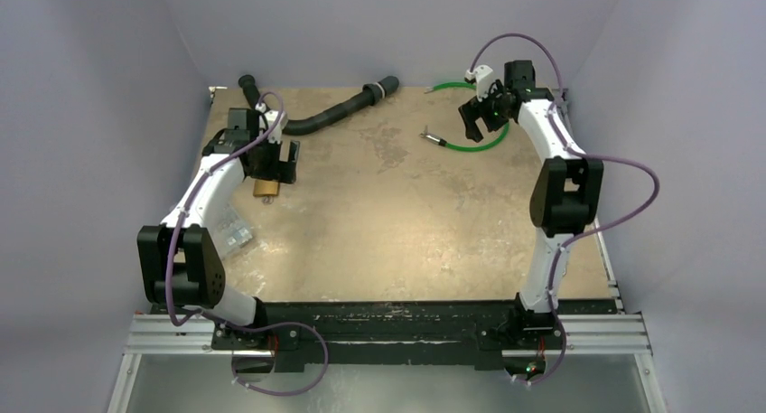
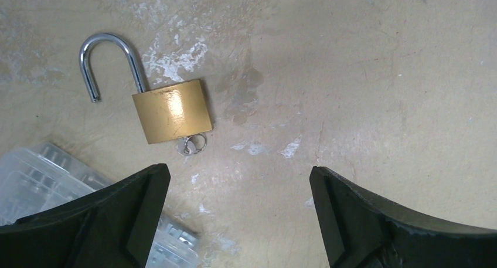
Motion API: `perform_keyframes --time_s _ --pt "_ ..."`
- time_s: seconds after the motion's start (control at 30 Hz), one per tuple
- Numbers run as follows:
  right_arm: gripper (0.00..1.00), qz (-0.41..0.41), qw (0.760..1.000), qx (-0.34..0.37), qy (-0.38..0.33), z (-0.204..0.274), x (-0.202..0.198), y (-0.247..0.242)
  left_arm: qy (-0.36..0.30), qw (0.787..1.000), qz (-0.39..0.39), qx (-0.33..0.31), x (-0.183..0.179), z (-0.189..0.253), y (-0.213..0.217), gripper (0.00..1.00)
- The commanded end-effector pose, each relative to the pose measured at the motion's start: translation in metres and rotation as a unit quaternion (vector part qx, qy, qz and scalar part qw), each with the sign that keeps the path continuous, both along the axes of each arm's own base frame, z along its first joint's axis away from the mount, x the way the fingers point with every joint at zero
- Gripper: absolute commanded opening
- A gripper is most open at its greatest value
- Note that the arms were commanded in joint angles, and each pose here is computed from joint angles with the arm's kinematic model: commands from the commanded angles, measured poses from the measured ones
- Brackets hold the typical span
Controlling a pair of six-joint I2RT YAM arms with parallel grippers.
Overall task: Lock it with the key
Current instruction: Move the lock to the center of the board.
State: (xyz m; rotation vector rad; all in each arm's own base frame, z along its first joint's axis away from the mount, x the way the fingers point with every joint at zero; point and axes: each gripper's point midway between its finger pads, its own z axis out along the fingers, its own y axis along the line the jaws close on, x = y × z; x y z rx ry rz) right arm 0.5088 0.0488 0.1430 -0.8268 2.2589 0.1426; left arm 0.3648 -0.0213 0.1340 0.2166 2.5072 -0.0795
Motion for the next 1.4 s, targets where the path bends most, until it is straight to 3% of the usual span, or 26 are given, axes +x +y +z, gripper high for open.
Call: perform_keyframes --time_s 0.0,0.2,0.63,0.9,1.07,1.23,1.37 --pt "0.99 0.017 1.000 -0.003 0.014 -0.006 0.025 0.006 -0.017 0.999 0.002 -0.033 0.009 0.012 -0.010 1.00" --pt "0.99 0.010 0.999 0.025 0.017 -0.019 0.052 0.015 -0.013 0.999 0.001 -0.038 0.006 0.014 -0.012 1.00" --pt "0.93 0.036 0.994 0.071 0.077 -0.056 0.040 0.041 -0.012 1.000 0.008 -0.021 0.007 0.016 -0.006 1.00" --pt "0.78 0.066 0.990 0.065 0.108 -0.082 0.028 0.054 -0.013 1.000 0.006 -0.021 0.007 0.022 -0.006 1.00" --pt "0.61 0.104 0.984 0.060 0.128 -0.091 0.007 0.068 -0.018 1.000 -0.001 -0.017 0.004 0.030 -0.005 1.00" --pt "0.48 0.184 0.969 0.037 0.163 -0.097 -0.042 0.085 -0.024 0.999 -0.014 -0.016 0.001 0.031 -0.007 1.00" --pt "0.39 0.264 0.952 -0.028 0.155 -0.109 -0.091 0.088 -0.023 0.999 -0.021 -0.020 -0.002 0.026 -0.009 1.00"
